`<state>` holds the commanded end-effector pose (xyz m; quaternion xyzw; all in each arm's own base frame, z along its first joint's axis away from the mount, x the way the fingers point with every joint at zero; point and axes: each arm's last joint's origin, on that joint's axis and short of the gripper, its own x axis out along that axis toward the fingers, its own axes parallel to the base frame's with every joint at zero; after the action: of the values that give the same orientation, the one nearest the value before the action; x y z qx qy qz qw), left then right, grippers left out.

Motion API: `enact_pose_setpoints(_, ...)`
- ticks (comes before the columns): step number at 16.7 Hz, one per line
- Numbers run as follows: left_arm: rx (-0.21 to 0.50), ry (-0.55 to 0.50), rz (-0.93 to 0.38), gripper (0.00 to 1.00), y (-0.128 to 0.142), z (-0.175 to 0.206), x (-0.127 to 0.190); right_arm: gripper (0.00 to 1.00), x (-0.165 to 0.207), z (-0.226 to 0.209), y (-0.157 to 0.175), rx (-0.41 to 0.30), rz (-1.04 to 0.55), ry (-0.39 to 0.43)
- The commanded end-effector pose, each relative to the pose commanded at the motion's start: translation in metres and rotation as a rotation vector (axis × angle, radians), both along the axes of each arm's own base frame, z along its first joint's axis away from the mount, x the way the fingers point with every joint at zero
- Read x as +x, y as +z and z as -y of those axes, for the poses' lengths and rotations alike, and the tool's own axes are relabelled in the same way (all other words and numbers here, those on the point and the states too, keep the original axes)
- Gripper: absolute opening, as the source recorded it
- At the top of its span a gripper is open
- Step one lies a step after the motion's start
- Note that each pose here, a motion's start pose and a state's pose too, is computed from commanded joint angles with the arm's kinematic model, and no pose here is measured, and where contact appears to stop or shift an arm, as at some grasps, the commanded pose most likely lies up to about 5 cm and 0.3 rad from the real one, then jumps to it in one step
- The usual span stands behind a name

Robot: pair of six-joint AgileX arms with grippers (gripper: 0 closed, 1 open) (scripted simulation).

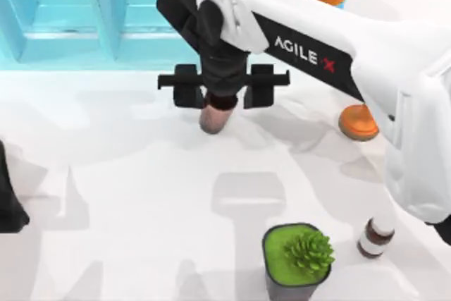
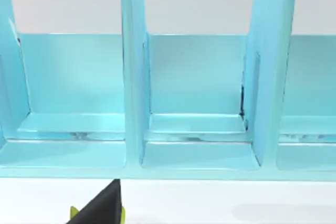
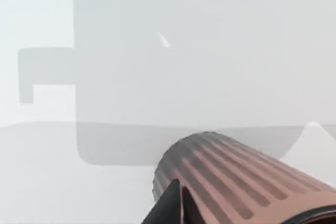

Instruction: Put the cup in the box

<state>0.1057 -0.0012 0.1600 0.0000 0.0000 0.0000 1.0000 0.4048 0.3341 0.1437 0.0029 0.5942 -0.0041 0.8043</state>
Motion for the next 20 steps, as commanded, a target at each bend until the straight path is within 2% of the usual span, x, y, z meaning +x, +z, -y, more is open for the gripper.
enact_pose_setpoints(6, 0.0, 0.0, 0.0, 1.0, 0.0, 0.0, 0.0, 0.02, 0.0, 0.0, 0.0, 0.0, 0.0, 0.0)
enact_pose_setpoints(16, 0.0, 0.0, 0.0, 1.0, 0.0, 0.0, 0.0, 0.0, -0.001, -0.001, 0.001, 0.002, 0.001, 0.003)
enact_pose_setpoints(18, 0.0, 0.0, 0.0, 1.0, 0.0, 0.0, 0.0, 0.0, 0.003, 0.008, 0.015, 0.019, 0.009, 0.017)
enact_pose_setpoints(20, 0.0, 0.0, 0.0, 1.0, 0.0, 0.0, 0.0, 0.0, 0.011, 0.031, 0.044, 0.051, 0.032, 0.038)
